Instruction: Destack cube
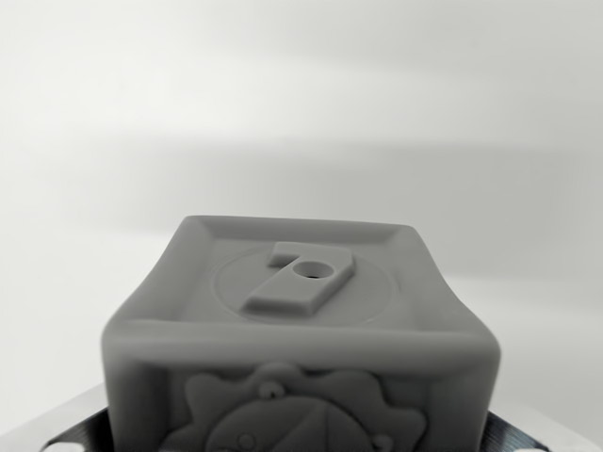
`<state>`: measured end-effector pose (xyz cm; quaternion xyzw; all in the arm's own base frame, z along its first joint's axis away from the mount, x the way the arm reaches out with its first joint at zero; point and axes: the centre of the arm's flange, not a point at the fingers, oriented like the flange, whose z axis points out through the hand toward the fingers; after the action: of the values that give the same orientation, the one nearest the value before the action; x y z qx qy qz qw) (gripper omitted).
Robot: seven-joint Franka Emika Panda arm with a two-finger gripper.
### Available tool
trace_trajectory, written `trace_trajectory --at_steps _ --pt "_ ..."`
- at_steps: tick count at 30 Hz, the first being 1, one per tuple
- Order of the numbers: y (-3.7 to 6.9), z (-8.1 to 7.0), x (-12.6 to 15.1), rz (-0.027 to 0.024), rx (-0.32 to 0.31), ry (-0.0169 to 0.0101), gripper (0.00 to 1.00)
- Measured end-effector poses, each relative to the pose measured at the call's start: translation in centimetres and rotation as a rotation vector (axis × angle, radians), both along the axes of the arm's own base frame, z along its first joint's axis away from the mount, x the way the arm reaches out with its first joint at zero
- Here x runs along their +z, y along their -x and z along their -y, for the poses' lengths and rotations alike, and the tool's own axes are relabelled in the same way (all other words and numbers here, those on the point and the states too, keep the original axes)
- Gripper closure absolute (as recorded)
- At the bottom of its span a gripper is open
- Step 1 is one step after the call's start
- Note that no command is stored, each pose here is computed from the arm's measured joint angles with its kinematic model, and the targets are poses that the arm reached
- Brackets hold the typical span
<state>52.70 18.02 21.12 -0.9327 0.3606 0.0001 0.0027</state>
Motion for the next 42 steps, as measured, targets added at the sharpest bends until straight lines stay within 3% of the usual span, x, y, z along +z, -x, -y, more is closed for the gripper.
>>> trace_trajectory --at_steps 21,37,42 --pt "-2.3 -0.4 -1.0 -0.0002 0.145 0.0012 1.00" --pt "-3.9 -0.8 -1.7 0.0015 0.247 0.0001 1.00" --pt "-4.0 -0.7 -2.7 -0.0040 0.251 0.0013 1.00"
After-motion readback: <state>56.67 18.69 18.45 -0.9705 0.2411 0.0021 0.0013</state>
